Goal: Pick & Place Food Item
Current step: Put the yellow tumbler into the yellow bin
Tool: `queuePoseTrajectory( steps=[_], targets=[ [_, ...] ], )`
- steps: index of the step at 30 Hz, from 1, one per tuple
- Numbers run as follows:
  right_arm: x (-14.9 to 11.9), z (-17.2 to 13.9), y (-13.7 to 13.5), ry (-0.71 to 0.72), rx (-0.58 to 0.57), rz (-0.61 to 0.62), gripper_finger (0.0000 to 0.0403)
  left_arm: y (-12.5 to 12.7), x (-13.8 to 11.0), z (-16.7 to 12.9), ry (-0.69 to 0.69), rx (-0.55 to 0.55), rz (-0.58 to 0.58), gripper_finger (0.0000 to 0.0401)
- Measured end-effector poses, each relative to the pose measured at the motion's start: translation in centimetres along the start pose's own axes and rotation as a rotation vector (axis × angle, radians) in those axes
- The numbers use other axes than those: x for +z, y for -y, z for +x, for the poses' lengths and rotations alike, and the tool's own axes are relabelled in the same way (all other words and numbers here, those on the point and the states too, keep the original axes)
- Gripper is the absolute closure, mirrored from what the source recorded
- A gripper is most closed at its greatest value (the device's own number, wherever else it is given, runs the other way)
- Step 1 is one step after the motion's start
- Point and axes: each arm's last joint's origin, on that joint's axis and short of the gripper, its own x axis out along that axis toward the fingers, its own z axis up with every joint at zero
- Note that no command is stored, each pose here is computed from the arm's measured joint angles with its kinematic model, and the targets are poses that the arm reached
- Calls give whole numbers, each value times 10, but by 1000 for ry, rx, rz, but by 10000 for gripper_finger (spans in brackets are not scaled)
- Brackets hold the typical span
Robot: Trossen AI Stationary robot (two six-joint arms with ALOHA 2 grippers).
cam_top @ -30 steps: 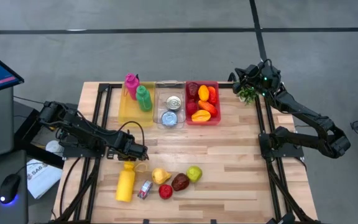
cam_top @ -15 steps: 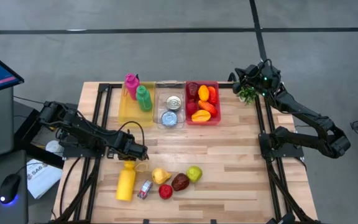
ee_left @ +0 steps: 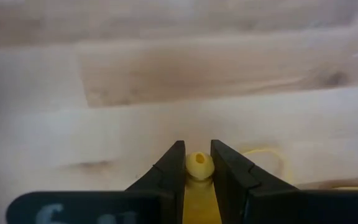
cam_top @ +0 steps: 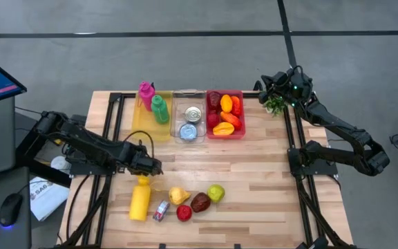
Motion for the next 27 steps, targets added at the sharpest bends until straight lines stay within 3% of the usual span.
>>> queuePoseTrajectory(
  steps=[17, 27],
  targets=[
    [0, 0, 0, 2, -1, 0, 400, -27, 20, -50, 315, -270, -52, 352],
    [0, 0, 0, 2, -1, 0, 400, -37, 31, -72, 585, -451, -137, 352]
  ],
)
